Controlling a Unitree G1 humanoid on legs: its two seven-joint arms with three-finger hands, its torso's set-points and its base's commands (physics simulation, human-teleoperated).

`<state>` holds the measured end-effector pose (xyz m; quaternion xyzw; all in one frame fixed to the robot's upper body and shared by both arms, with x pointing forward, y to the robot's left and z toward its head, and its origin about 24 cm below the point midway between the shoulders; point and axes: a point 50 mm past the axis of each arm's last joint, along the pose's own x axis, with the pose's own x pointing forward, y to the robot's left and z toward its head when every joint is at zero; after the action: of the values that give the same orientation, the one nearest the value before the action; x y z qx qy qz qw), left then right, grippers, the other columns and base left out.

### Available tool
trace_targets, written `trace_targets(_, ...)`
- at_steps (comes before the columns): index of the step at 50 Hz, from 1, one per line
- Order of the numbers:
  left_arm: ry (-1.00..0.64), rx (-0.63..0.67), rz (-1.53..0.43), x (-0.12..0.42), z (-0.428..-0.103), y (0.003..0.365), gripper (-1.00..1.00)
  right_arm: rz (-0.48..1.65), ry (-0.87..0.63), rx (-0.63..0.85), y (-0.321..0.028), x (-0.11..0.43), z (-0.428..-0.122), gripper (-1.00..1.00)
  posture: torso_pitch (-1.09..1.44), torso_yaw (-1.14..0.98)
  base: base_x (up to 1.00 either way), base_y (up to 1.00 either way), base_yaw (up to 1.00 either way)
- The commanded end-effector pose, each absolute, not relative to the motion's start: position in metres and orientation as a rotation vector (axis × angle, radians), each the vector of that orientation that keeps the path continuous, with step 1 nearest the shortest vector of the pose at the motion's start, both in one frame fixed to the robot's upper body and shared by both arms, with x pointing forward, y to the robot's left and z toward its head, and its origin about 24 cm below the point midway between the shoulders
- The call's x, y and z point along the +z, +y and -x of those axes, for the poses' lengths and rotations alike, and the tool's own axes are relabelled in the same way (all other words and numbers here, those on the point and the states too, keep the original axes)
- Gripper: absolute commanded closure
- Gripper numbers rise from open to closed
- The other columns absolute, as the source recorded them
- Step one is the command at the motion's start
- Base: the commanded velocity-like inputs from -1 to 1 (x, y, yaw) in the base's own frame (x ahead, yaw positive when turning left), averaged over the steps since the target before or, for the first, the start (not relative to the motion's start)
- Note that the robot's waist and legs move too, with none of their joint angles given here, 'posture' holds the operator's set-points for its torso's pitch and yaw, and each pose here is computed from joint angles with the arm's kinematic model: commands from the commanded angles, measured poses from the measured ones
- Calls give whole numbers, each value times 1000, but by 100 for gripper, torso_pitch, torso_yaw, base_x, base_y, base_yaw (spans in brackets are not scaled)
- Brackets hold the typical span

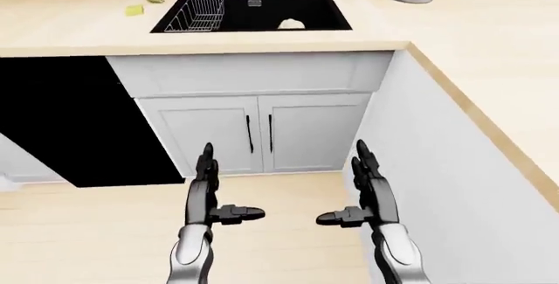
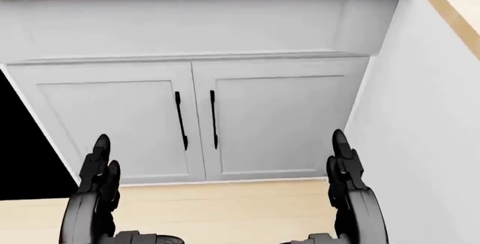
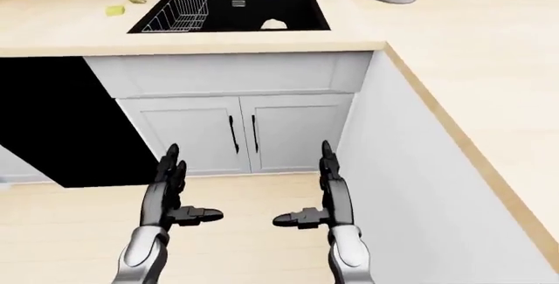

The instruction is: Turn the sink spout to the right.

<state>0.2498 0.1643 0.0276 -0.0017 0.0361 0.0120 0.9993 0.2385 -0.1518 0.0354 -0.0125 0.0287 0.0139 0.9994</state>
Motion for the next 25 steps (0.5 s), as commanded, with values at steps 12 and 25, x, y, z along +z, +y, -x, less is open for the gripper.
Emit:
trace_targets(12, -35, 12, -59, 78, -306, 148, -100, 5, -12, 70, -167, 78, -304, -100, 0, 0, 0, 0, 0)
trace_targets(25, -44, 41, -45, 168, -375, 150, -100, 69, -5, 57, -198, 171, -347, -100, 0, 0, 0, 0, 0)
